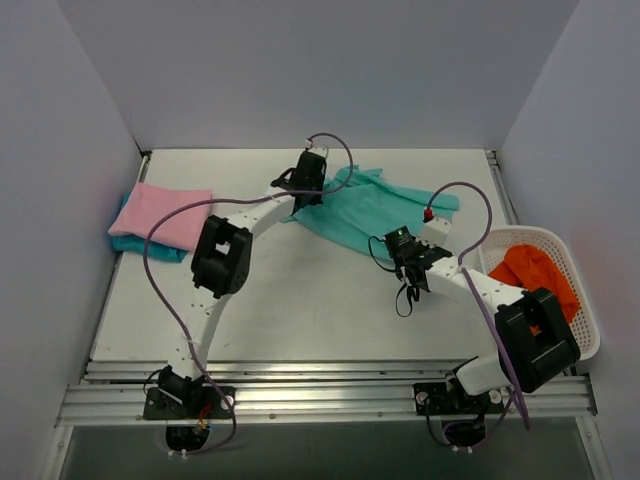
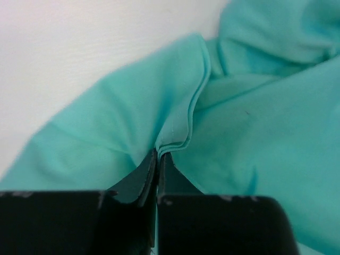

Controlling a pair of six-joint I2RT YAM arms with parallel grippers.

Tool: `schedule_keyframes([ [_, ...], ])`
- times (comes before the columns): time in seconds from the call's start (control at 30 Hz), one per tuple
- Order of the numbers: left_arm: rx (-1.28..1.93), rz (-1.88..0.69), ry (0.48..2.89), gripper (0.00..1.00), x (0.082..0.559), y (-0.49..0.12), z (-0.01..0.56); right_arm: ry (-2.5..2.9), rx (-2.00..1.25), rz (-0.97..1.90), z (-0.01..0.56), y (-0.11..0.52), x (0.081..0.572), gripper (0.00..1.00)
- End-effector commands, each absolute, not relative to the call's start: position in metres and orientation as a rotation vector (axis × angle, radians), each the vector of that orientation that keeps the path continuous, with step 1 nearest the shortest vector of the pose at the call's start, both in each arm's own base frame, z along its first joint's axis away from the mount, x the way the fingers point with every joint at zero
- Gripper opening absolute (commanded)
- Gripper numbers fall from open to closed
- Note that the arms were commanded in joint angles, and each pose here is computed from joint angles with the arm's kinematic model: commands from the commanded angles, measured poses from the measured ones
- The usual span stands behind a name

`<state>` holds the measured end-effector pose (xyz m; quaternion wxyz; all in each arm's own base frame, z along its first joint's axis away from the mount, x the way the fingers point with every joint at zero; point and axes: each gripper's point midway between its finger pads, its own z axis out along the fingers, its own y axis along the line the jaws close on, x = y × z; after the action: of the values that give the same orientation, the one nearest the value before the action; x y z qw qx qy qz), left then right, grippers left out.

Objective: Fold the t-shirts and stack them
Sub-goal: Flatten the tshirt out

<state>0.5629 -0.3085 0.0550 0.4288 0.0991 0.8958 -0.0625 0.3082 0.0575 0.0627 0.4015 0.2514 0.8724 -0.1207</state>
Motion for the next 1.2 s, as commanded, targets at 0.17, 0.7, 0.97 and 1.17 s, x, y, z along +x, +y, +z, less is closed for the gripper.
schedule_keyframes([
  [0.17, -0.090, -0.145, 1.736, 0.02, 0.474, -0.188, 0.325, 1.991, 0.582, -0.117, 0.178, 0.078, 0.294, 0.00],
  [0.7, -0.191, -0.506, 1.439, 0.02, 0.208, -0.084, 0.492, 1.585, 0.523, 0.344, 0.443, 0.031, 0.200, 0.00],
  [0.97, -0.143, -0.393, 1.430, 0.02, 0.247, -0.110, 0.505, 1.594, 0.495, 0.248, 0.463, 0.052, 0.246, 0.00],
  [1.17, -0.076, -0.308, 1.557, 0.02, 0.347, -0.154, 0.452, 1.721, 0.543, -0.090, 0.390, 0.063, 0.331, 0.00],
])
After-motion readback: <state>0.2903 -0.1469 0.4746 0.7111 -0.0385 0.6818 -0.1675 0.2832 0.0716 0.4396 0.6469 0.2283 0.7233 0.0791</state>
